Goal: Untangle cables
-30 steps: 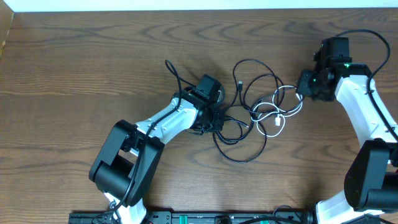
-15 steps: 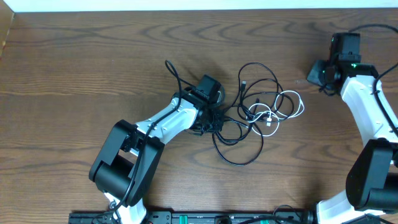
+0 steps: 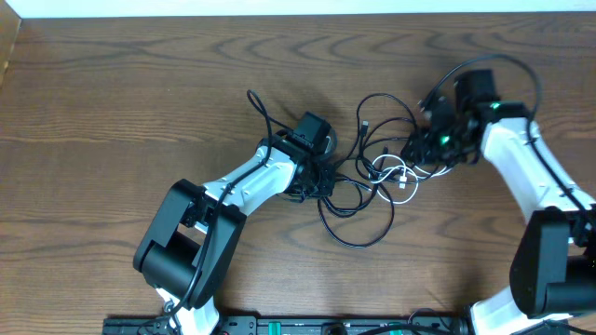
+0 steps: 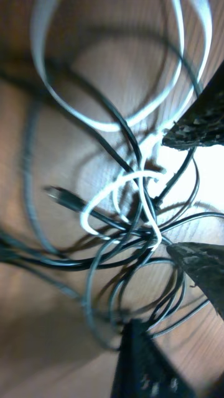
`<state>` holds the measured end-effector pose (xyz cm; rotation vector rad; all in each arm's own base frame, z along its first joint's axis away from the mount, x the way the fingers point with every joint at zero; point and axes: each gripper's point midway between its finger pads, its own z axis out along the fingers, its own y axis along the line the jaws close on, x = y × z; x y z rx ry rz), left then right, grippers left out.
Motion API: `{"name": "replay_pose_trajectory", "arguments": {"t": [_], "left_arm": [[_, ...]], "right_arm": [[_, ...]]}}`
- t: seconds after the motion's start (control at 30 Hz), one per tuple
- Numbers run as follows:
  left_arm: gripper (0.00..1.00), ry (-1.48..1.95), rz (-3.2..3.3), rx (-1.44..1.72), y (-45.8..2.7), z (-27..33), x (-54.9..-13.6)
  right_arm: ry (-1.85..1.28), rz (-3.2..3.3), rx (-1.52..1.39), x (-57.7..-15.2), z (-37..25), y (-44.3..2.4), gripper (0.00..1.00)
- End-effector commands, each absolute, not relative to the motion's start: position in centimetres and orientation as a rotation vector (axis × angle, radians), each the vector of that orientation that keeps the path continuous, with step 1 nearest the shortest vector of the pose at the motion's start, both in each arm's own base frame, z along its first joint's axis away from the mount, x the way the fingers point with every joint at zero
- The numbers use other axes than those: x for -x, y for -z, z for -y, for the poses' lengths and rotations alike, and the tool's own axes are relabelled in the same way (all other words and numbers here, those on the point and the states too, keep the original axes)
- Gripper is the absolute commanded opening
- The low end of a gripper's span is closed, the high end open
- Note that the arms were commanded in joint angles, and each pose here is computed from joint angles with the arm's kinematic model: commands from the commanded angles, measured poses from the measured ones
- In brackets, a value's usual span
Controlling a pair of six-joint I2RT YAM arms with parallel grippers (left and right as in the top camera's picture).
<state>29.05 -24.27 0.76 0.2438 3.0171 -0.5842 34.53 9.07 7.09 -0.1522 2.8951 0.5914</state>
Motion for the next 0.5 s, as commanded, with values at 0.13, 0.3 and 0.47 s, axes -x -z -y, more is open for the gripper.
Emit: {"name": "replay_pose_trajectory", "arguments": {"t": [0.13, 0.3, 0.47], "left_arm": [[0.07, 0.562, -3.003, -0.255, -1.1, 24.0, -29.2], [0.07, 0.562, -3.003, -0.255, -1.1, 24.0, -29.2], [0.08, 0.563, -3.003, -0.256, -1.1, 24.0, -29.2]], "right_arm": [[-0.656, -2.985, 0.077, -30.9, -12.7, -3.8, 0.34], [-0.533, -3.0, -0.419, -31.5, -11.9, -3.0, 0.31], [-0.448, -2.914, -0.678, -32.8, -11.5, -2.9, 0.33]]}}
